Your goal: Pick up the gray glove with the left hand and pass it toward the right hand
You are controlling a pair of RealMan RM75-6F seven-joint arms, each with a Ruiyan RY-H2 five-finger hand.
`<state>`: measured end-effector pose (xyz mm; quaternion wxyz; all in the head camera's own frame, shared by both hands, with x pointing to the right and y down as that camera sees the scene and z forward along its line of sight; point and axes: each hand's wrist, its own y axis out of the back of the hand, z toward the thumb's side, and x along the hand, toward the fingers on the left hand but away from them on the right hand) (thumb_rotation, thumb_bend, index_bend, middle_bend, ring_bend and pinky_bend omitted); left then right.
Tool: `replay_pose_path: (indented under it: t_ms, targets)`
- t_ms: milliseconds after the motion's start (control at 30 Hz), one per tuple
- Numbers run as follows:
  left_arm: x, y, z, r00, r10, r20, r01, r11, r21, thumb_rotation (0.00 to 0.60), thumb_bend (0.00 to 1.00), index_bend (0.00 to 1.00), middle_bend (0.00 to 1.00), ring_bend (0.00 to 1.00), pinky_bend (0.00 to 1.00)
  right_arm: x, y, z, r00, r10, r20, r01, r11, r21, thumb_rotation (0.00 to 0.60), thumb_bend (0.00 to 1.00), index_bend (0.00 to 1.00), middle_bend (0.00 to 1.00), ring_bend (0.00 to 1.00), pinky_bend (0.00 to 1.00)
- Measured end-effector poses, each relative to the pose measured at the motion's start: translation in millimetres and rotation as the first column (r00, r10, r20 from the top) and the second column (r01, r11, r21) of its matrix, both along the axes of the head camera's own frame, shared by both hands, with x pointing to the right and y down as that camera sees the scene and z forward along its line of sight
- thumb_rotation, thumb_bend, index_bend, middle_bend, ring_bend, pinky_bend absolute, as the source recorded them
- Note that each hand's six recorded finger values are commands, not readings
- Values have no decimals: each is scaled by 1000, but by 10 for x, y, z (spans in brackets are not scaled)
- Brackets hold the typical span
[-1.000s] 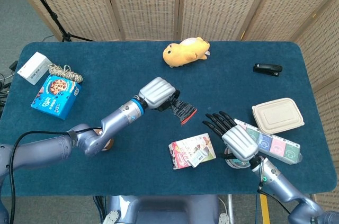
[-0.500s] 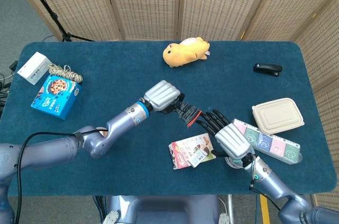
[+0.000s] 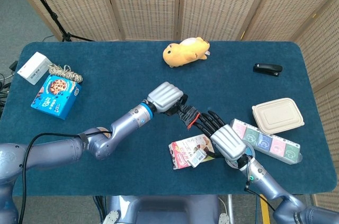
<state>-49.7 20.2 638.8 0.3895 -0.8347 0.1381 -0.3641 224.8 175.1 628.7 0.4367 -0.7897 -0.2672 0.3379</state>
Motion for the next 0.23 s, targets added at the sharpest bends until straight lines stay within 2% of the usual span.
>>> replay_pose_path:
  t_ms: [233]
  targets:
    - [-3,17,-16,1000,-2,1,2,1000,0,600,454,768,620,499,447,-10,20,1,1000,2,-3,-2,1000,-1,600,0,93,0,0,0]
